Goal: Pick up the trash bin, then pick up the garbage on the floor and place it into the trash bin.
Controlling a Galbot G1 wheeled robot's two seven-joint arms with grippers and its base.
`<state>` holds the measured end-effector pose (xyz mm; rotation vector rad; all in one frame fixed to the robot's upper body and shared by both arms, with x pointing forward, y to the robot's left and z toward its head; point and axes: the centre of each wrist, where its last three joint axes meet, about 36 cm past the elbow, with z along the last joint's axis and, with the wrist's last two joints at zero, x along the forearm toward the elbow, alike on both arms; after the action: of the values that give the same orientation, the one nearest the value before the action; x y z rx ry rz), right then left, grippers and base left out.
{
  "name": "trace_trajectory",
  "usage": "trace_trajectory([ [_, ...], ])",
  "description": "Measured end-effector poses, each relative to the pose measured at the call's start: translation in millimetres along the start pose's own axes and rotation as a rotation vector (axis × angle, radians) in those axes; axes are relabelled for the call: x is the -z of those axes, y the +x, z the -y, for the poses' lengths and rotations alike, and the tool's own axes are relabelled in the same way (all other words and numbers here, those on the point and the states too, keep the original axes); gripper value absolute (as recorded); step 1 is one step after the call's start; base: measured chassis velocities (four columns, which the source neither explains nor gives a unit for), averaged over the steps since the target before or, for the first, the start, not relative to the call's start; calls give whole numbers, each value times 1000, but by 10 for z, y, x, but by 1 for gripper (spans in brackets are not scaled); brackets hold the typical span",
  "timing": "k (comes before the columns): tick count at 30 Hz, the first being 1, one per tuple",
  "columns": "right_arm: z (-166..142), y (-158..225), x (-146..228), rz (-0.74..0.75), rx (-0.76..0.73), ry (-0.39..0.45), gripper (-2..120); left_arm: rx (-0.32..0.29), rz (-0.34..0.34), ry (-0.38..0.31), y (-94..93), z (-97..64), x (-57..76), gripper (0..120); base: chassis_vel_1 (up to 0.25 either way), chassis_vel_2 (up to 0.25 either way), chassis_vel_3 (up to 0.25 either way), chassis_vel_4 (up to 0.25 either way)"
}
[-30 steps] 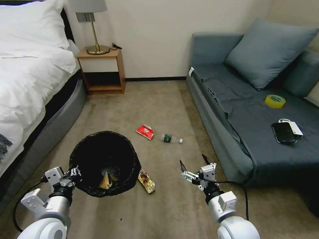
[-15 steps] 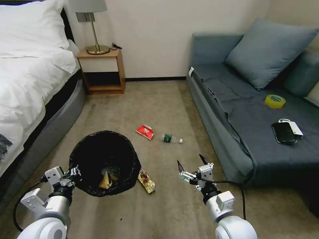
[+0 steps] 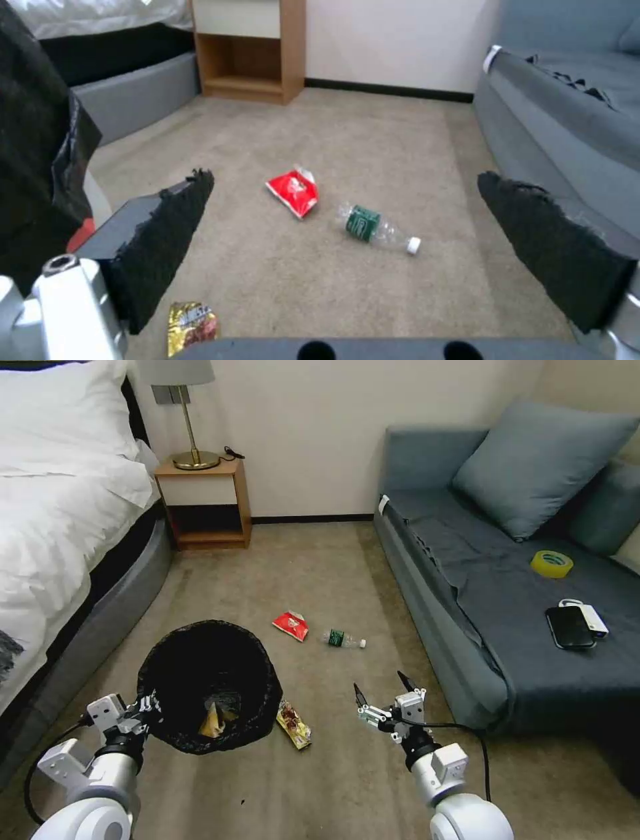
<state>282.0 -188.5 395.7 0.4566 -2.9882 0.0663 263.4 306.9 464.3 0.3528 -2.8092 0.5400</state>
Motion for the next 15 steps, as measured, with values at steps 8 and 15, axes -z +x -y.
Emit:
trace_trajectory([
  [8,5,-2,-14,-3,-2,0,100,-2,0,-1,-7,5,1,4,-17,11,15,-8],
  [15,4,-28,-19,-6,2,-1,100,-1,0,-2,-7,2,3,4,-15,12,10,-14],
])
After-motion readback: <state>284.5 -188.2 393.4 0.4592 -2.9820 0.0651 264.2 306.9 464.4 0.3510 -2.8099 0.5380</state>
